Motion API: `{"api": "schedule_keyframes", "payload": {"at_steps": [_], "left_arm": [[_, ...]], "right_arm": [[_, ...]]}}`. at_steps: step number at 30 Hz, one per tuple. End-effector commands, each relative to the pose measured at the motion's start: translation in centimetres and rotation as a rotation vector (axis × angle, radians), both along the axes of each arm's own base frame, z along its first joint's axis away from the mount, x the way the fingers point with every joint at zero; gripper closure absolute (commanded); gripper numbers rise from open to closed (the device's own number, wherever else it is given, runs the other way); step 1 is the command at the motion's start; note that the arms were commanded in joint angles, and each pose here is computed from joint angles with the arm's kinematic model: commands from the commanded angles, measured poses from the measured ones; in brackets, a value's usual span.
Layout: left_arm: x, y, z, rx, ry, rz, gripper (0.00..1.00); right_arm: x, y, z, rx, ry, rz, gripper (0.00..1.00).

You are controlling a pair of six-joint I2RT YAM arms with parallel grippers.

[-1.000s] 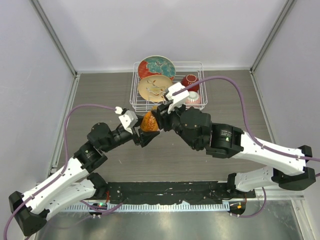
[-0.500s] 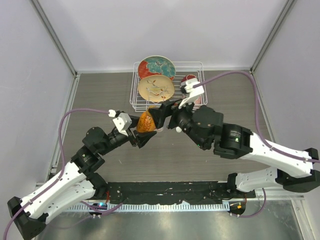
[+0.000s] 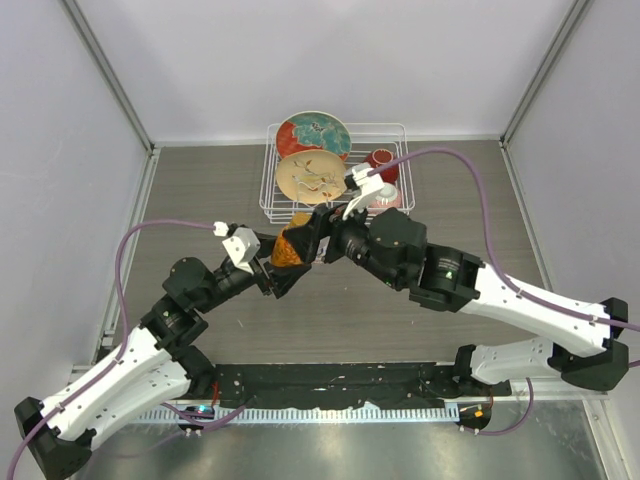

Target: Screw on the bottle caps

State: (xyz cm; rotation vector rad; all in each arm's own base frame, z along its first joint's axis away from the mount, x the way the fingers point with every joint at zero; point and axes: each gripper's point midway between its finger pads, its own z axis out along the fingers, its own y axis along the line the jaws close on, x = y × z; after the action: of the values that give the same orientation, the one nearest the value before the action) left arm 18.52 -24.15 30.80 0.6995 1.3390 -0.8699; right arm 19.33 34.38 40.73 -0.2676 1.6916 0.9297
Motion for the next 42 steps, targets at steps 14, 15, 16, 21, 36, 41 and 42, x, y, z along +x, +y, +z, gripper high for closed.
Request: {"api": "schedule_keyframes", "payload": {"at_steps": [14,15,16,21,36,41,42], "left_arm": [[-1.3,0.8,1.2,-0.042,-0.044,-0.035,1.0],[-1.4,0.8,1.1,-0.043,-0.042,-0.038,1.0],[-1.4,0.8,0.7,-0.04,-0.035,-0.039,1.0],[-1.5,0.8,-0.1,-0.048,-0.008,-0.041,1.0],[-1.5,1.0,-0.5,-0.054,0.008,-0.037,1.0],[-1.3,1.3,-0.3,-0.059,0.001,-0.025,1.0],[-1.2,1.5,-0.1,-0.063,-0.003,-0.014,1.0]], "right_arm": [[-1.3,3.0,-0.4,0.065,-0.022,0.156,0.38],[-1.4,3.1,-0.2,0.068,-0.028,0.161,0.38],[-1.4,3.2,-0.2,0.063,-0.035,0.17,0.38],[-1.4,3.0,0.8,0.074,-0.075,0.171,0.38],[-1.3,5.0,-0.2,0.048,-0.096,0.212,0.45],[-1.2,5.2,-1.5,0.017,-0.064,0.212,0.6],[-1.2,5.3,-1.5,0.015,-0.063,0.213,0.65]]}}
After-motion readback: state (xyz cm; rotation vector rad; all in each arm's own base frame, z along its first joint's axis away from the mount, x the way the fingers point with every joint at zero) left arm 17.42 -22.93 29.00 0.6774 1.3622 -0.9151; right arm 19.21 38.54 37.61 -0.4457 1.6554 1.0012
